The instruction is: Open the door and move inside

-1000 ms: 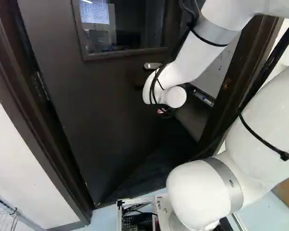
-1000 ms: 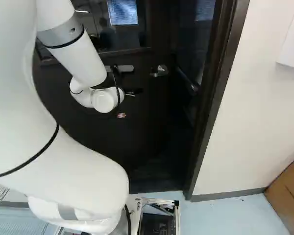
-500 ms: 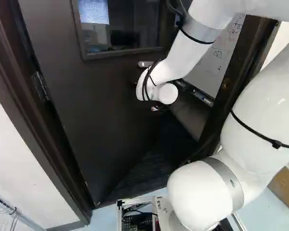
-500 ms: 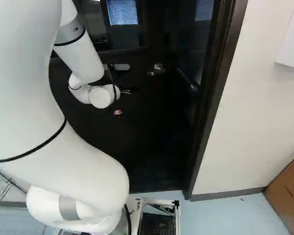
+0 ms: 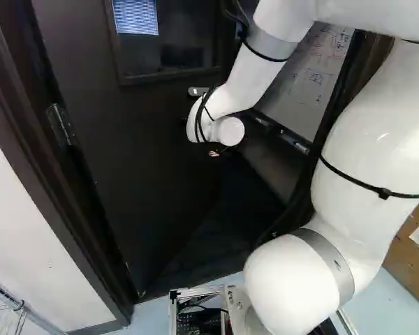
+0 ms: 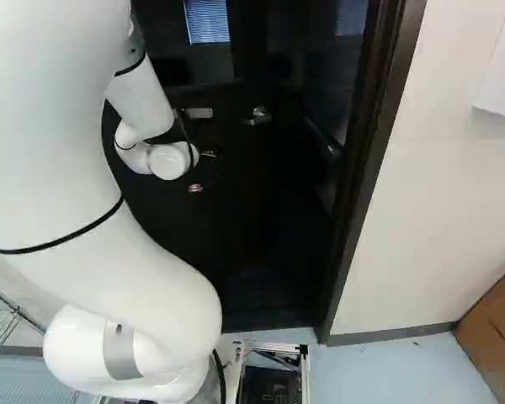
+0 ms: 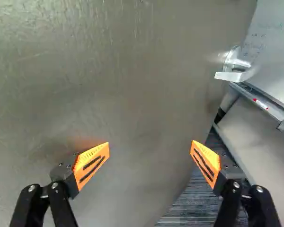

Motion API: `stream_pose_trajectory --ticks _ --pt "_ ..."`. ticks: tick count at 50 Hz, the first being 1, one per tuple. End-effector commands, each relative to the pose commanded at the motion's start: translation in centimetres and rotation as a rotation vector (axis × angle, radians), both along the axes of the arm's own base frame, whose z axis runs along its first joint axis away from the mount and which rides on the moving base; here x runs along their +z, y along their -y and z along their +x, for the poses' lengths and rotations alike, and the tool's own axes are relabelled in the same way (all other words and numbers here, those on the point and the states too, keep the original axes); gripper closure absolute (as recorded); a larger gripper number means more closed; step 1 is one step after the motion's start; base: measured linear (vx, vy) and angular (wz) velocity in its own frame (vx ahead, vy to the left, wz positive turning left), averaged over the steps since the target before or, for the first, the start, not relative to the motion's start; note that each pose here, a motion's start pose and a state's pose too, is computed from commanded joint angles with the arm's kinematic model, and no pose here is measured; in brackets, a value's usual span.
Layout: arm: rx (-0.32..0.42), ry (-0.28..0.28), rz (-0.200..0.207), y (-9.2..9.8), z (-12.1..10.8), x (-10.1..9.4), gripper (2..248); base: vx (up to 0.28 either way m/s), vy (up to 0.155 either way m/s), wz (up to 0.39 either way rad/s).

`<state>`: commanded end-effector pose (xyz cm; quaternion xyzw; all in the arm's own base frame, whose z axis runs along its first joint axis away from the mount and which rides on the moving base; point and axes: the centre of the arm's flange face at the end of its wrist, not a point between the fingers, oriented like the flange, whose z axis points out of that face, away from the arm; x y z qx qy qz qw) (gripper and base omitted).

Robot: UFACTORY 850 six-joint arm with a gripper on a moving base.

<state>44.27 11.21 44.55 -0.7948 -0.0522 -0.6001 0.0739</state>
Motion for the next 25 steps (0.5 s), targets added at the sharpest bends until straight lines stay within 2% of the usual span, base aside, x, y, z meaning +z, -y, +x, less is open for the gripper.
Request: stream_pose_trajectory --ticks 25 --pt "0.060 0.006 0.002 -3.8 2.8 -0.1 3 0.000 0.000 0.000"
